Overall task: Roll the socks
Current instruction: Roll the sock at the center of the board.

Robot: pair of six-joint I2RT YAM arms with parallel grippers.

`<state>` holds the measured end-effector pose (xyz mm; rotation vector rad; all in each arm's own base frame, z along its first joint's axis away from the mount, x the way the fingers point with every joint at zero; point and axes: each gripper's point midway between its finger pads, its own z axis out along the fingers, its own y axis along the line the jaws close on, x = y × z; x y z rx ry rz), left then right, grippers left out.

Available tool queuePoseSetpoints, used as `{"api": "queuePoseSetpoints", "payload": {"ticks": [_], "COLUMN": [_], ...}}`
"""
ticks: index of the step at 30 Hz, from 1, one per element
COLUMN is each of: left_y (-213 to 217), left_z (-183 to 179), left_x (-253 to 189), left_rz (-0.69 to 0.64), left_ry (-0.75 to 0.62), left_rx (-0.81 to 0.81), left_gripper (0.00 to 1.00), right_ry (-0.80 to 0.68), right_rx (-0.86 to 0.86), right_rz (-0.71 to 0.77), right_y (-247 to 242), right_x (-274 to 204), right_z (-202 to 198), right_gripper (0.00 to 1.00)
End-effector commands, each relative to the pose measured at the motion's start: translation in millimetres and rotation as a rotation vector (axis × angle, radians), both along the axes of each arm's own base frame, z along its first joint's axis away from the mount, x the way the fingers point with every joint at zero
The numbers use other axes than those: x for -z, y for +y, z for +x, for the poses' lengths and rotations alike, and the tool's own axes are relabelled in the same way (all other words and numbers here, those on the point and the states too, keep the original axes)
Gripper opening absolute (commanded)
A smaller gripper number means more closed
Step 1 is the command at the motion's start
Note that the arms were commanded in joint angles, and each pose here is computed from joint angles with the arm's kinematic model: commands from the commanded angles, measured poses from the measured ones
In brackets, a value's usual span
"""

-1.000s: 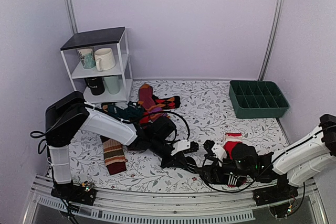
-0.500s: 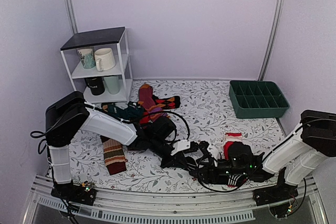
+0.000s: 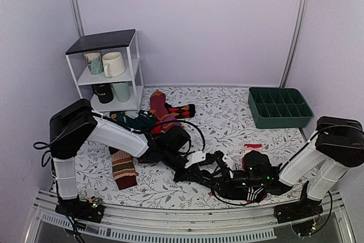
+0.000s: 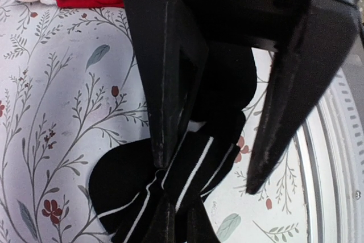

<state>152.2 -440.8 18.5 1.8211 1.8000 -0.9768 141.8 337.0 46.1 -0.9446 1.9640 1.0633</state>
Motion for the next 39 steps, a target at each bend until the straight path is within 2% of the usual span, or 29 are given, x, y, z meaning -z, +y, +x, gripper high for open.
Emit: {"api": "queuePoseSetpoints", "payload": {"ticks": [1, 4, 6, 15, 22, 26, 31, 35, 39], "left_y": [80, 80, 80, 80, 80, 80, 80, 80, 79], "left_z": [-39, -39, -39, -38, -38, -38, -38, -38, -38], "left_x": [92, 92, 92, 92, 92, 91, 92, 93, 93], "left_rz": [0.406, 0.405, 0.405, 0.403, 0.403, 0.402, 0.403, 0.404, 0.405], "left_ry": [0.166, 0.165, 0.167, 0.17, 0.172, 0.171, 0.173, 0.176, 0.18], "left_rx": [-0.029, -0.029, -0.03, -0.03, -0.031, -0.032, -0.033, -0.031, -0.029], "left_gripper": [0.0, 0.0, 0.0, 0.0, 0.0, 0.0, 0.0, 0.0, 0.0], "right_ry": [0.042, 0.061, 0.072, 0.077, 0.091, 0.069, -0.004, -0.009, -0.022], "right_rx": [-0.052, -0.05, -0.047, -0.019, -0.01, 0.065, 0.193, 0.128, 0.063], "right_rz": [0.014, 0.012, 0.001, -0.036, -0.064, -0.085, 0.015, -0.034, -0.017], "right_y": [11, 10, 9, 5, 3, -9, -40, -37, -29], "right_x": [3, 6, 9, 15, 23, 22, -13, -12, -11], "right_z": [-5, -4, -3, 0, 1, 9, 16, 8, 1], "right_gripper": [0.34, 0.23, 0.22, 0.52, 0.53, 0.53, 0.68, 0.69, 0.69]}}
